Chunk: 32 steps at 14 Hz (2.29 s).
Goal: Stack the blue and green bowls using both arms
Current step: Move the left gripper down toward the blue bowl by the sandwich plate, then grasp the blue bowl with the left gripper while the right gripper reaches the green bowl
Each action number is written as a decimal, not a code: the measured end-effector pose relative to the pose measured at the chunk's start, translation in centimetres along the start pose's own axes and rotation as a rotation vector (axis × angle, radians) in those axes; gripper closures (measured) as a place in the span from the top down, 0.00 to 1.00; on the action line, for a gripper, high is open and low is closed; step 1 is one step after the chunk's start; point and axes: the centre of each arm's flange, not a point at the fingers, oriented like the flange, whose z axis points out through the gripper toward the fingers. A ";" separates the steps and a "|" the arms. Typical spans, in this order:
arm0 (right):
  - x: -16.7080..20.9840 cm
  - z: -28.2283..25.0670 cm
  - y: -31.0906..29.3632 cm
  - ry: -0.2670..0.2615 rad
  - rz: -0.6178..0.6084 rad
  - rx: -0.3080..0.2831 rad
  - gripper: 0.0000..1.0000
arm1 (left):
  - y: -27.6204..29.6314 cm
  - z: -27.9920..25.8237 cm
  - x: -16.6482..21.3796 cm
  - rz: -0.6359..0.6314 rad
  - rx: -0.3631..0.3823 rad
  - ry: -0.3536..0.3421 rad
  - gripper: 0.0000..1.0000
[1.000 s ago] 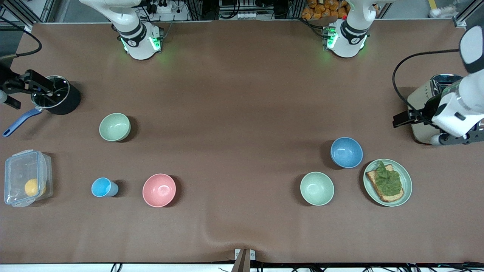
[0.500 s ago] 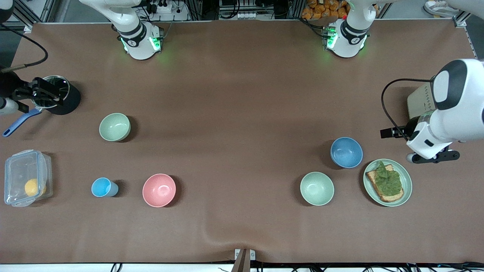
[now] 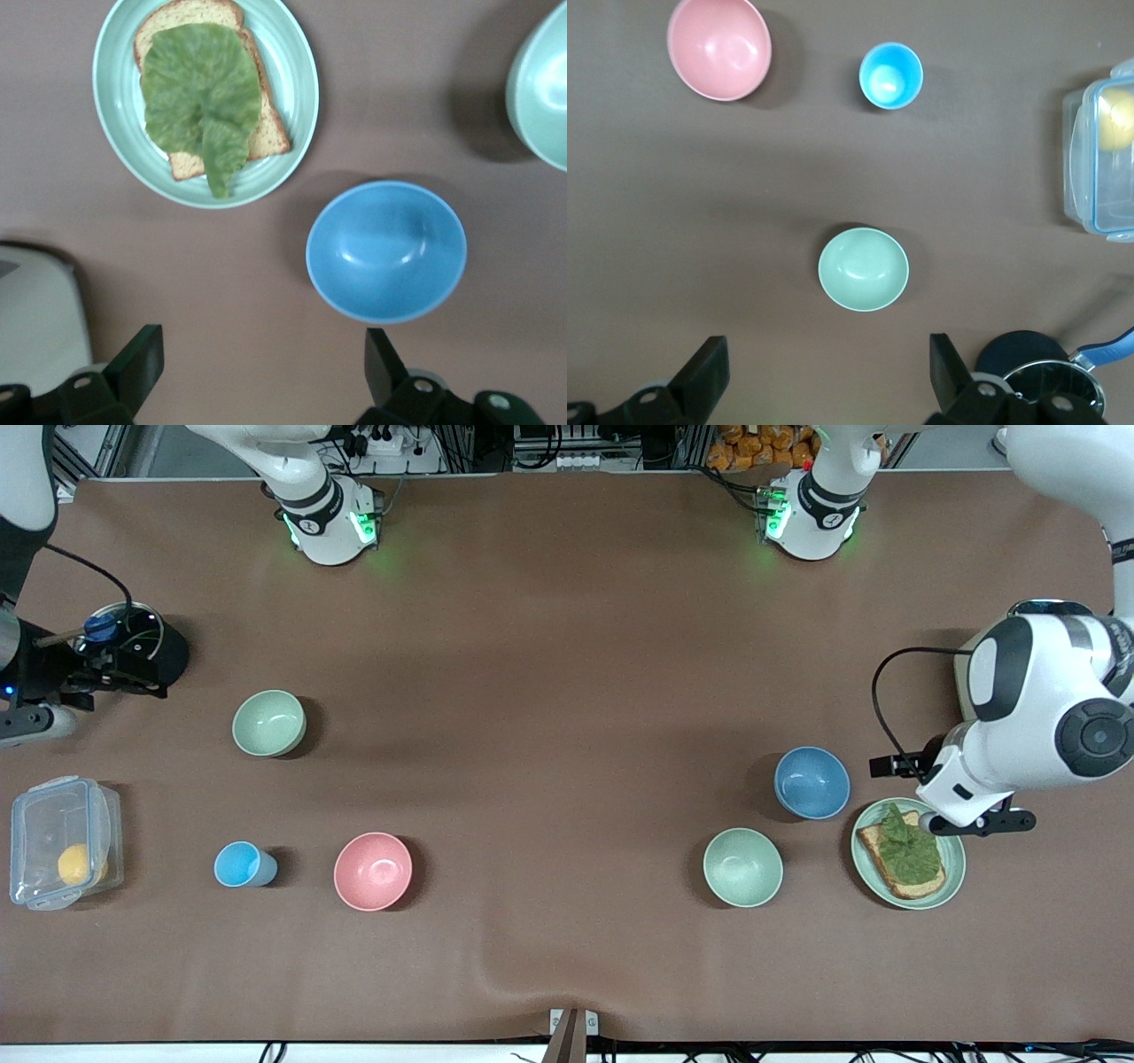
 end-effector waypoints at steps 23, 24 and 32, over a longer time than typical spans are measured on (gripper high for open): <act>-2.8 19.2 6.6 -0.104 0.106 0.125 1.00 | 1.7 15.9 -1.0 0.002 -0.037 0.021 1.00; -3.4 20.1 7.0 -0.104 0.101 0.128 1.00 | 2.2 16.1 -1.0 0.003 -0.037 0.024 1.00; -4.0 23.5 8.5 -0.075 0.073 0.126 1.00 | 3.9 16.2 -1.1 -0.055 -0.035 0.028 0.31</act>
